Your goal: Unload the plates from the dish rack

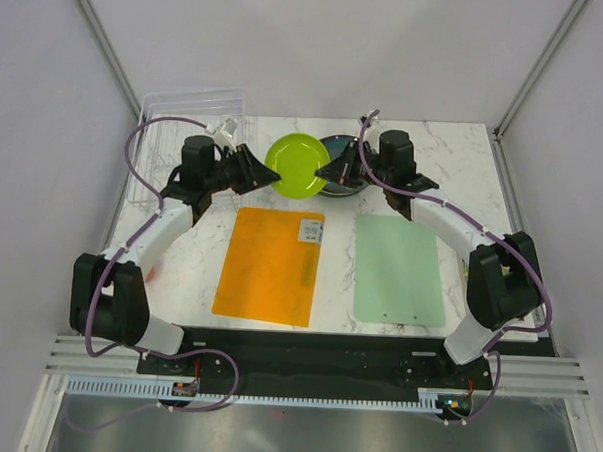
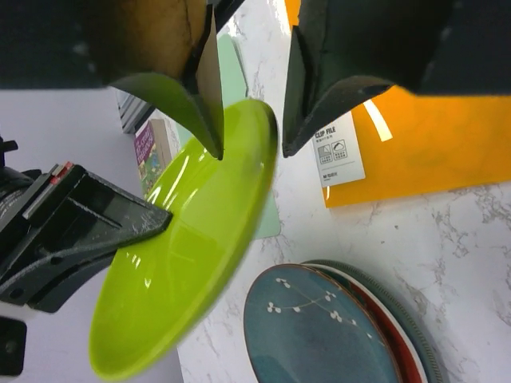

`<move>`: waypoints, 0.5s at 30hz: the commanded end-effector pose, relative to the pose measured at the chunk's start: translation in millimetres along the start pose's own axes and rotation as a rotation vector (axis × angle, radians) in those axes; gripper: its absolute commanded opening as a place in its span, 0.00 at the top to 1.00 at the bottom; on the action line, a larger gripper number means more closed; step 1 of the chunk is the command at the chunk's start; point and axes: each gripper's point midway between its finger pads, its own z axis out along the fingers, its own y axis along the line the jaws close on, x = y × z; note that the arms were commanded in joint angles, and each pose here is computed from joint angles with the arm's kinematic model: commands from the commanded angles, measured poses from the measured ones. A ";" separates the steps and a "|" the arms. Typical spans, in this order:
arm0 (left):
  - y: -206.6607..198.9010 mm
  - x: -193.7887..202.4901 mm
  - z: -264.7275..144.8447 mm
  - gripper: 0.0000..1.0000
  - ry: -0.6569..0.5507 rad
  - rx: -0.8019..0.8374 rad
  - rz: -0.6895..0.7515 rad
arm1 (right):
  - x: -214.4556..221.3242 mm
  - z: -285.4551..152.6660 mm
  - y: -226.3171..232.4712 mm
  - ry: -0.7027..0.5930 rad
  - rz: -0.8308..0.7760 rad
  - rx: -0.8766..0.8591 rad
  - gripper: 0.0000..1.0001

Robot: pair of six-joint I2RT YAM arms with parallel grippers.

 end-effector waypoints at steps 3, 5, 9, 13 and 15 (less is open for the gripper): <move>7.9 9.1 0.7 0.33 0.023 -0.046 0.020 | -55.7 -5.5 -20.2 -0.140 -0.121 0.175 1.00; 21.3 -0.2 -6.6 0.09 -0.027 -0.143 0.077 | -69.7 -10.0 -39.9 -0.156 -0.108 0.225 1.00; 30.9 -8.0 -23.4 0.07 -0.065 -0.241 0.160 | -84.0 -18.2 -86.8 -0.166 -0.064 0.321 1.00; 29.5 -12.4 -36.4 0.07 -0.094 -0.264 0.235 | -87.9 -19.1 -133.9 -0.152 -0.005 0.389 1.00; 29.6 -13.5 -39.6 0.07 -0.098 -0.270 0.266 | -83.9 -13.6 -152.4 -0.131 0.020 0.410 1.00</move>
